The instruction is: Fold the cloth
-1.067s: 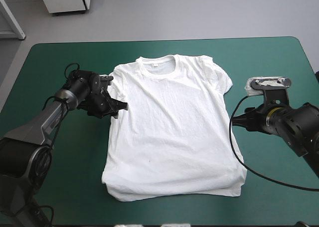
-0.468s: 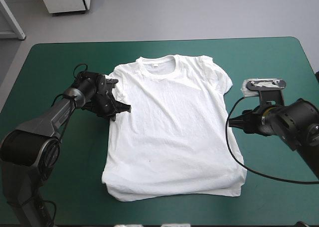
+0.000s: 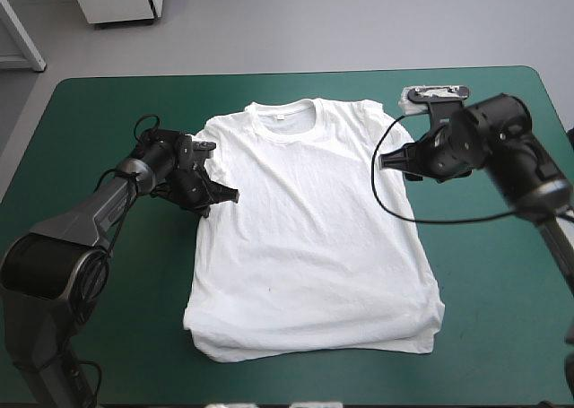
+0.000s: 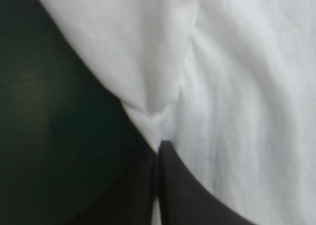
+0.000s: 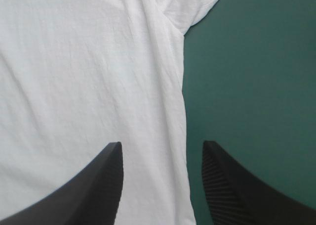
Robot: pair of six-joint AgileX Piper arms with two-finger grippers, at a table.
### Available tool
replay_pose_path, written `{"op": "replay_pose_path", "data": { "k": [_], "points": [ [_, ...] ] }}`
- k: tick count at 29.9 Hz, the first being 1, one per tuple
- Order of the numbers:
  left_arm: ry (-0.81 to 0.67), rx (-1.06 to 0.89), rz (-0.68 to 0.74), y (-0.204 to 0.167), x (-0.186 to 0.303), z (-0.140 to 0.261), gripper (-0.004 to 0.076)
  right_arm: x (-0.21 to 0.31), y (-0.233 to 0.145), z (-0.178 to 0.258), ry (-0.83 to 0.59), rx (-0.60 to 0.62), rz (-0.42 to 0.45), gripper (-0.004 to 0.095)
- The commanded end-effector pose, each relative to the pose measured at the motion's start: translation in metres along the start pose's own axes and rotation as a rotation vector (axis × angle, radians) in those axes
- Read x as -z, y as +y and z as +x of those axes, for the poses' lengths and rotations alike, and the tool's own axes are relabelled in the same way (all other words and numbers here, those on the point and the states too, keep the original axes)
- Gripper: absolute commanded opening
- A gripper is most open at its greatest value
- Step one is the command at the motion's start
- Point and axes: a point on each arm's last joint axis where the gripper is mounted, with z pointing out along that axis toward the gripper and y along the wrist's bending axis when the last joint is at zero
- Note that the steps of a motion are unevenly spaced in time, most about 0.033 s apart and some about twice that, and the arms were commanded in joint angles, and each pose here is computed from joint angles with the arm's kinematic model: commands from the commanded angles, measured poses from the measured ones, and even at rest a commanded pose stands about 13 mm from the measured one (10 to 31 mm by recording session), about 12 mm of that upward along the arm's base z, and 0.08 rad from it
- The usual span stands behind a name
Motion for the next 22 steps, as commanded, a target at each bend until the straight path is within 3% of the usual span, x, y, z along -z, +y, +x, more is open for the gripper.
{"op": "replay_pose_path", "data": {
  "k": [1,7,22],
  "points": [
    [-0.034,0.016,0.05,-0.008,0.004,-0.002,-0.0008,-0.007,-0.023,-0.028,-0.039,-0.06,-0.063,0.0464],
    [-0.044,0.017,0.055,-0.009,0.004,-0.003,-0.0008,-0.062,-0.032,-0.049,0.038,-0.029,-0.008,0.0546],
    [-0.064,0.017,0.057,-0.009,0.004,-0.005,-0.0008,-0.169,-0.027,-0.049,0.173,-0.052,-0.035,0.0543]
  ]
}}
